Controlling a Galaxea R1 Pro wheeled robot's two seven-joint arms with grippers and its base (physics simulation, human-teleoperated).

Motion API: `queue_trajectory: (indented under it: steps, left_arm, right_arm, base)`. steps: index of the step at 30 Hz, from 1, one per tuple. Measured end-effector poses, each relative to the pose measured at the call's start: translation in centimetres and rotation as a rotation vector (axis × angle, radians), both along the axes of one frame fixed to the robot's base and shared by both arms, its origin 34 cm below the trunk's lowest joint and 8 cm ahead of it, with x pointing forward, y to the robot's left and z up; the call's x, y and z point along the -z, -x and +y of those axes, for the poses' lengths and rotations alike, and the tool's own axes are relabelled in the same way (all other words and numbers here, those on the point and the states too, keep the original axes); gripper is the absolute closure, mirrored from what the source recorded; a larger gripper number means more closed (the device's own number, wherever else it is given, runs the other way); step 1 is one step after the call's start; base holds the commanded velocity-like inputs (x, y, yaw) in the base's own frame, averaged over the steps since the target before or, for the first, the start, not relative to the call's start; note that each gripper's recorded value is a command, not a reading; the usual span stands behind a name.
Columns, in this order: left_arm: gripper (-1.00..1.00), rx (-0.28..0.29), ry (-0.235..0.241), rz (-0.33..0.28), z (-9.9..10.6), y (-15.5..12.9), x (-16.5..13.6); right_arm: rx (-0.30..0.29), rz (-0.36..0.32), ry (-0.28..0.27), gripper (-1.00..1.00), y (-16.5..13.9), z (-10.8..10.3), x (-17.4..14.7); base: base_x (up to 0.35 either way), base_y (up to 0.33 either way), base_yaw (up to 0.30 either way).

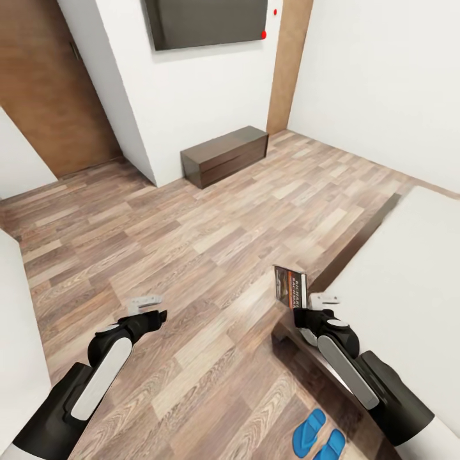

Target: In the bedroom, move the book from the bed onto either nightstand, and place the two sandals side by side next to the bed.

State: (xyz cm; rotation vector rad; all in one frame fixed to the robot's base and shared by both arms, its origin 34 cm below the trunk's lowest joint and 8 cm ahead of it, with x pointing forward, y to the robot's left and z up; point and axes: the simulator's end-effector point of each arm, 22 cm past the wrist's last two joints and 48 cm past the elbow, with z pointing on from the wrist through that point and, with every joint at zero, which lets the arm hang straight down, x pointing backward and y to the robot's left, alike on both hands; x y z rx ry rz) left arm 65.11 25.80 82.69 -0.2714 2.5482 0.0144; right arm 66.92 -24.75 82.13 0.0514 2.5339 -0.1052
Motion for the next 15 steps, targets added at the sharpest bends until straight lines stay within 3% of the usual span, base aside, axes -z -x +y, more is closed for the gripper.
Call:
queue_trajectory:
  steps: [8, 15]
  left_arm:
    - [-1.0, 0.001, 0.0, 0.001, -0.03, 0.02, 0.01]
    - [-1.0, 0.002, 0.0, 0.001, -0.06, 0.04, 0.02]
  right_arm:
    - [0.0, -0.001, -0.001, 1.0, -0.02, 0.02, -0.05]
    - [0.0, -0.001, -0.001, 1.0, -0.02, 0.03, -0.07]
  base:
    - [0.28, 0.213, 0.27]
    - [0.324, 0.063, 0.27]
